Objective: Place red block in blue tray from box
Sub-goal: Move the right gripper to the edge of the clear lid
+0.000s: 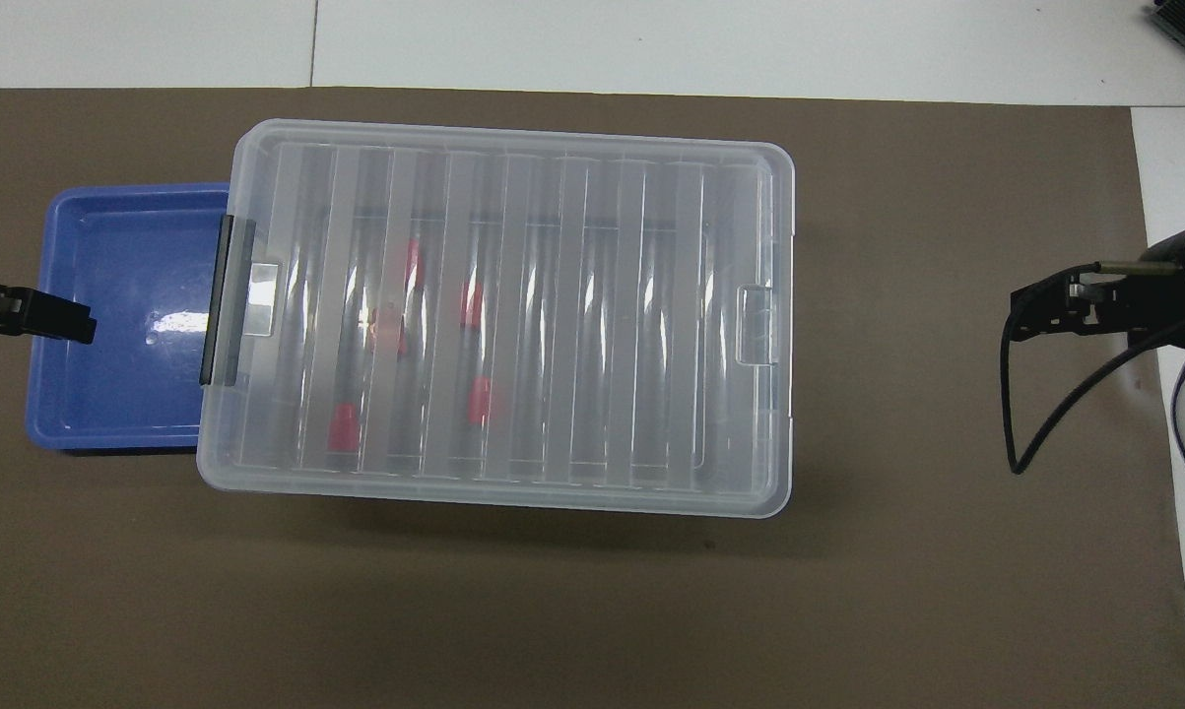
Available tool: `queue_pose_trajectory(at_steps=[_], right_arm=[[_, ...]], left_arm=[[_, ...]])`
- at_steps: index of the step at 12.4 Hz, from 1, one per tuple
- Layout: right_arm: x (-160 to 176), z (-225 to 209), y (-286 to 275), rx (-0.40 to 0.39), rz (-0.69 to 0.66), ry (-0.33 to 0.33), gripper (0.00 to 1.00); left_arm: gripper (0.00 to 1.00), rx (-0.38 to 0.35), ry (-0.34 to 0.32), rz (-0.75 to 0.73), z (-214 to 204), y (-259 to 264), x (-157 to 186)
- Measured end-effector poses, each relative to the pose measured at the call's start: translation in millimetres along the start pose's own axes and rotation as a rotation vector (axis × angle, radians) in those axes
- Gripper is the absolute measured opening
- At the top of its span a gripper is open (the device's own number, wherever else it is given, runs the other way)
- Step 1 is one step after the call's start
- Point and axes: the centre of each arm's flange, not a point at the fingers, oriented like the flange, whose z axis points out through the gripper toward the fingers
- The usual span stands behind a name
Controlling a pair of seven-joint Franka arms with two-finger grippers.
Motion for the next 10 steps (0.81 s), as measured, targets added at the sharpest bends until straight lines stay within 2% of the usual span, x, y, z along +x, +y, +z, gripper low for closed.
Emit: queue_pose_trajectory(at_steps=[5, 6, 10], right_arm=[[1, 1, -1, 0.009, 0.0, 0.003, 1.0], [2, 2, -3, 0.02, -0.002, 0.014, 0.97], [10, 38, -38, 0.049, -0.005, 0.073, 0.98]], left_arm=[[1.0, 0.0, 0.0, 0.0, 0, 0, 0], [1.0, 0.0, 0.0, 0.0, 0, 0, 0], [1.0, 0.0, 0.0, 0.0, 0, 0, 0]])
